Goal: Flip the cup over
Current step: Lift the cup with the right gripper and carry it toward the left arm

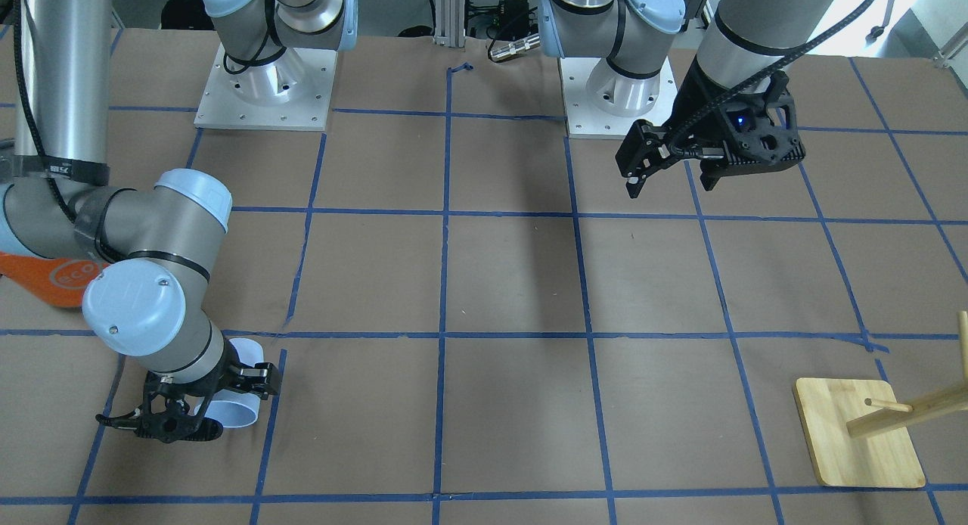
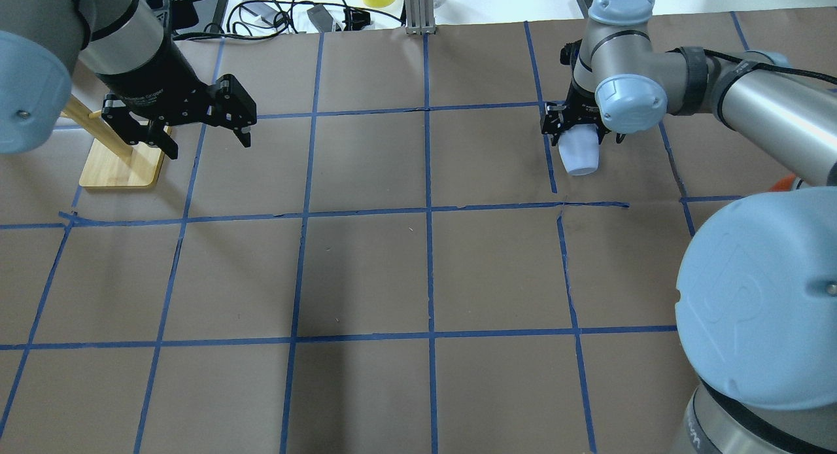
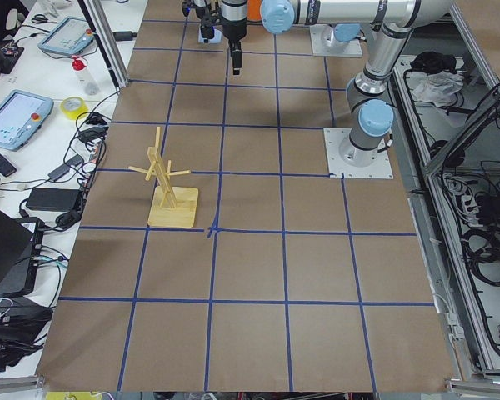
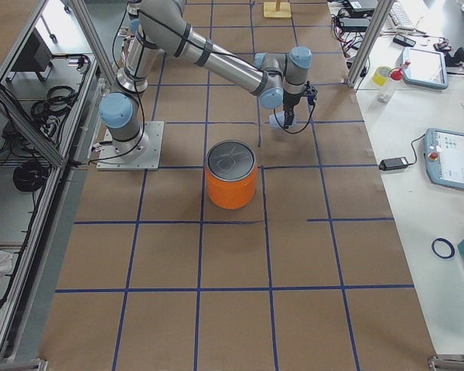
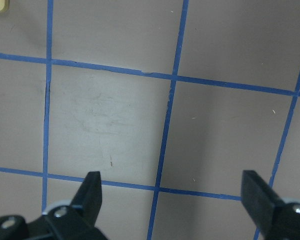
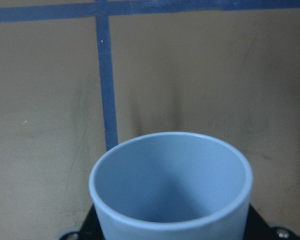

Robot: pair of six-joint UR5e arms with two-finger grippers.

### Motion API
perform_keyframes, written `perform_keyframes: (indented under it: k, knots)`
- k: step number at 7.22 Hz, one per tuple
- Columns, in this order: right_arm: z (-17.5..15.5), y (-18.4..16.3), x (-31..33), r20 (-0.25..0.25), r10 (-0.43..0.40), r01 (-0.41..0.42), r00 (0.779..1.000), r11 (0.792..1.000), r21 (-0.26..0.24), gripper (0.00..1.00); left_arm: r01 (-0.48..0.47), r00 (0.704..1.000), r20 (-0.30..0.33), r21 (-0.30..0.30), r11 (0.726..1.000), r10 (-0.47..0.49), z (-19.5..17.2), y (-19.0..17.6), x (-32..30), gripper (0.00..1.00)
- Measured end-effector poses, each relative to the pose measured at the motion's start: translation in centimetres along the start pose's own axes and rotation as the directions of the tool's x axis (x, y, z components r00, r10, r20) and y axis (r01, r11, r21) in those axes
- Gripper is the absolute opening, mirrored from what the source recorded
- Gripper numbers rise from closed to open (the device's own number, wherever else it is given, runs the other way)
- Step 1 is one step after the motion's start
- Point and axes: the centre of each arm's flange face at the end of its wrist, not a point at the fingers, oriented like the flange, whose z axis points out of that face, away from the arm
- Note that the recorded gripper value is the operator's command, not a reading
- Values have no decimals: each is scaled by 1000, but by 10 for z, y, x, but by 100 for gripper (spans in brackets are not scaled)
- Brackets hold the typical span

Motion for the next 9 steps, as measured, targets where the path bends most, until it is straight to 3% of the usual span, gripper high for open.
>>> perform_keyframes:
  k: [1, 2, 4, 6, 7, 8, 9]
  knots:
    - [-9, 2, -8, -4, -74, 74, 997, 997, 13, 31, 0, 1000, 0, 0, 1000, 0, 0, 0, 0, 100]
    - [-17, 5, -22, -7, -148, 148, 989, 989, 23, 13, 1, 1000, 0, 0, 1000, -1, 0, 0, 0, 100]
    - [-31, 26, -89, -7, -280, 280, 960, 960, 20, 7, 0, 1000, 0, 7, 1000, 0, -3, 0, 0, 100]
    - [-46, 47, -144, -7, -377, 377, 926, 926, 32, 7, -1, 1000, 1, 9, 1000, 1, -4, 0, 0, 100]
    - [-50, 54, -162, -12, -459, 459, 888, 887, 45, 8, -1, 1000, 0, 9, 1000, 1, -4, 0, 0, 100]
    - [-51, 60, -180, -23, -581, 582, 813, 812, 54, 12, -1, 1000, 0, 7, 1000, 1, -3, 0, 0, 100]
    - [-49, 64, -194, -36, -704, 705, 709, 707, 63, 12, 0, 1000, 0, 6, 1000, 0, -3, 0, 0, 100]
